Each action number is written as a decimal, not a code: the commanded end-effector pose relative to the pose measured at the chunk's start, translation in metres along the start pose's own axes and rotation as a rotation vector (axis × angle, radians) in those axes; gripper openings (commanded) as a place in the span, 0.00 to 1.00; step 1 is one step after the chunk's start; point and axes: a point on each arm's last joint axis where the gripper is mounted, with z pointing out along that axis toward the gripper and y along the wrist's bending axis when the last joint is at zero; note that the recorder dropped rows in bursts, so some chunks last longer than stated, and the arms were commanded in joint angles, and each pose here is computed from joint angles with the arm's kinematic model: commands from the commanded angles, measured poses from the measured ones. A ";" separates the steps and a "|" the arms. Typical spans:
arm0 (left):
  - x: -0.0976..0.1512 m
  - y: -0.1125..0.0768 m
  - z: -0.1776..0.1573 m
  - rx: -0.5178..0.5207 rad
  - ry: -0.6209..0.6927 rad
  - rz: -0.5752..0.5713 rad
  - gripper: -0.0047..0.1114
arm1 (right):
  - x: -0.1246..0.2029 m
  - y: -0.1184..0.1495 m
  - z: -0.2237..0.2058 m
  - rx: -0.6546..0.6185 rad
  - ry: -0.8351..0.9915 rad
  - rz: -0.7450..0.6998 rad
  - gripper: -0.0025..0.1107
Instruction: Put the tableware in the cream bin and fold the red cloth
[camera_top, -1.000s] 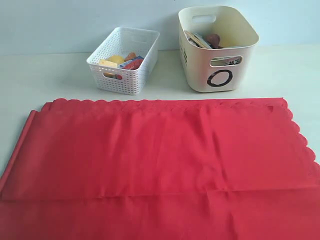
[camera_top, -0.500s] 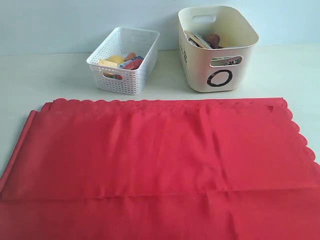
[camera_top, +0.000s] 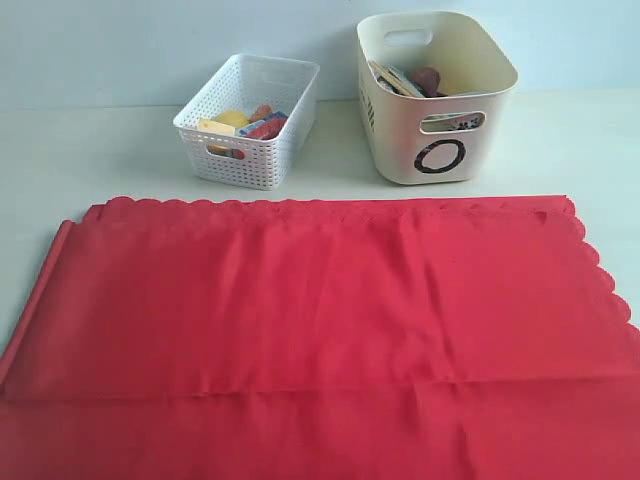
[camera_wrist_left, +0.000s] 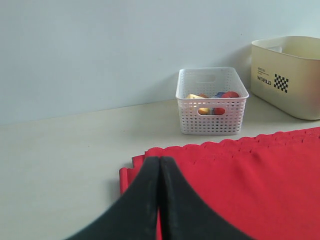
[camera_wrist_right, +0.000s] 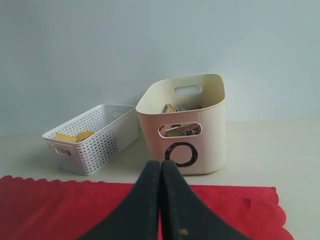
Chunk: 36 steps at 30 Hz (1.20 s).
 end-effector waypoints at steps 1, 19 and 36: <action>0.001 0.000 0.000 0.006 -0.005 -0.003 0.05 | 0.000 -0.001 -0.012 0.001 -0.047 -0.042 0.02; 0.001 0.000 0.000 0.006 -0.005 -0.003 0.05 | 0.010 -0.004 -0.021 0.033 0.023 -0.092 0.02; 0.001 0.000 0.000 0.006 -0.005 -0.003 0.05 | 0.010 -0.004 -0.021 0.032 0.023 -0.087 0.02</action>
